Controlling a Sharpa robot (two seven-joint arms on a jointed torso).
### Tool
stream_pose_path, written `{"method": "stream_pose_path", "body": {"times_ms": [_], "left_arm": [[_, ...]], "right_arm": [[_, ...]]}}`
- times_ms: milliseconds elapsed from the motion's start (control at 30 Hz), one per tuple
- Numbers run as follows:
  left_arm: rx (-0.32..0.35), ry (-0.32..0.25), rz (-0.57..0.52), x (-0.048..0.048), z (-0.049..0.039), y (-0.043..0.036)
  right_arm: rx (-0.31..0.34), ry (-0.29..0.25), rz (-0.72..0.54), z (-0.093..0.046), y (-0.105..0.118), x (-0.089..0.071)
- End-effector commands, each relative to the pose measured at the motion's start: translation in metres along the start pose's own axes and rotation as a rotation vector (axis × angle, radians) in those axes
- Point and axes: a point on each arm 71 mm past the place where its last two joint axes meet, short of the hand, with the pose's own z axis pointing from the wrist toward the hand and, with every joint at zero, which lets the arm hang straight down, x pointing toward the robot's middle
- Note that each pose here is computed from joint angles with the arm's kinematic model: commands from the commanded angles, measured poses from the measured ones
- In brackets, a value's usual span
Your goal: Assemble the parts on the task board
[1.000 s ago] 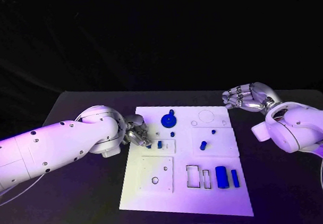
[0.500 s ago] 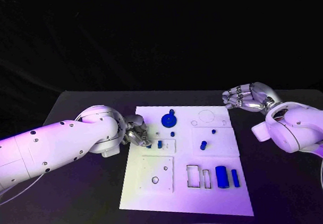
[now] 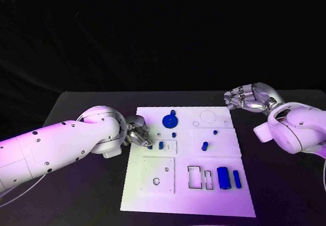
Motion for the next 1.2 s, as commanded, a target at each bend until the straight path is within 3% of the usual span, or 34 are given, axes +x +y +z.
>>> {"method": "stream_pose_path", "body": {"times_ms": [33,733,1200], "left_arm": [[0.008,0.031,-0.014,0.0046,0.0018,-0.0029],[0.010,0.054,-0.013,0.0060,0.0033,-0.0040],[-0.001,0.052,-0.016,0.0045,0.0044,-0.0007]], "right_arm": [[-0.011,0.013,-0.002,0.0001,0.0005,0.0009],[-0.007,0.009,0.003,0.0001,-0.0007,-0.0005],[-0.009,0.006,0.003,0.0000,-0.0005,-0.0005]]}}
